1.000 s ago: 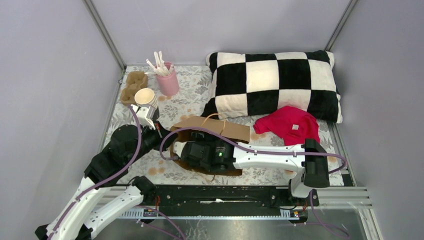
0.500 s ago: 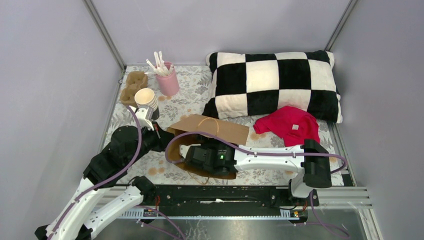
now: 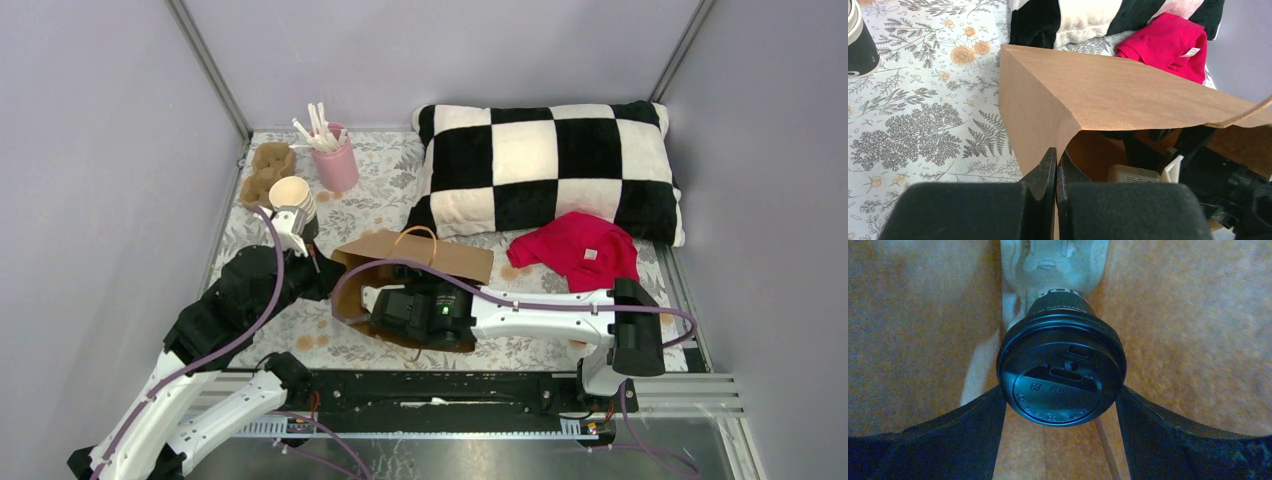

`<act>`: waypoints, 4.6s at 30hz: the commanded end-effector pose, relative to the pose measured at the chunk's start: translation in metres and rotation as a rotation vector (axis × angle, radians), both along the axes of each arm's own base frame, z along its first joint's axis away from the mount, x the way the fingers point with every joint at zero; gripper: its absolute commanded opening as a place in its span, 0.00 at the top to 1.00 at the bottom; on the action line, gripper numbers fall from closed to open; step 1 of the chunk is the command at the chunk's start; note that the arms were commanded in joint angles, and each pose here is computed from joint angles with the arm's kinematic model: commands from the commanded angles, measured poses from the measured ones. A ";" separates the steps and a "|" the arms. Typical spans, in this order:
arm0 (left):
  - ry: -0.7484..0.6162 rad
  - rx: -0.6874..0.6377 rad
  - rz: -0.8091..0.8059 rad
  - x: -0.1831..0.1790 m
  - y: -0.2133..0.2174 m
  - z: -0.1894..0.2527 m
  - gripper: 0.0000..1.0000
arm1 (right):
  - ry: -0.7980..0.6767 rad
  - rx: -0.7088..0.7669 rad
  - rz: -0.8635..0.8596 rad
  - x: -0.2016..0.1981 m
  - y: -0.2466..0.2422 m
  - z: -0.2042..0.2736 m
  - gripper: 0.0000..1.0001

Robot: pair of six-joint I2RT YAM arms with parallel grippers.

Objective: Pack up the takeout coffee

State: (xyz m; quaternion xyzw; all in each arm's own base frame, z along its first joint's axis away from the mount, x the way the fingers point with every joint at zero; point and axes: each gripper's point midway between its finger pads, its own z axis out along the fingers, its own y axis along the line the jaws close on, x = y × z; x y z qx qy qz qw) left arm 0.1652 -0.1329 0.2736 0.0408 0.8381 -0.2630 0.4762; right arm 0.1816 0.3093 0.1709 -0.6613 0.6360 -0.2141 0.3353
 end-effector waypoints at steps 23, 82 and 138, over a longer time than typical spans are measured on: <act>-0.028 -0.007 -0.019 0.007 -0.007 0.015 1.00 | 0.015 0.128 0.009 0.000 0.014 0.033 0.31; 0.021 -0.043 -0.022 0.013 -0.021 0.024 1.00 | 0.003 0.184 0.022 0.029 0.065 0.011 0.32; 0.335 -0.134 -0.146 -0.030 -0.047 0.054 1.00 | 0.368 0.097 0.073 -0.025 0.048 -0.020 0.31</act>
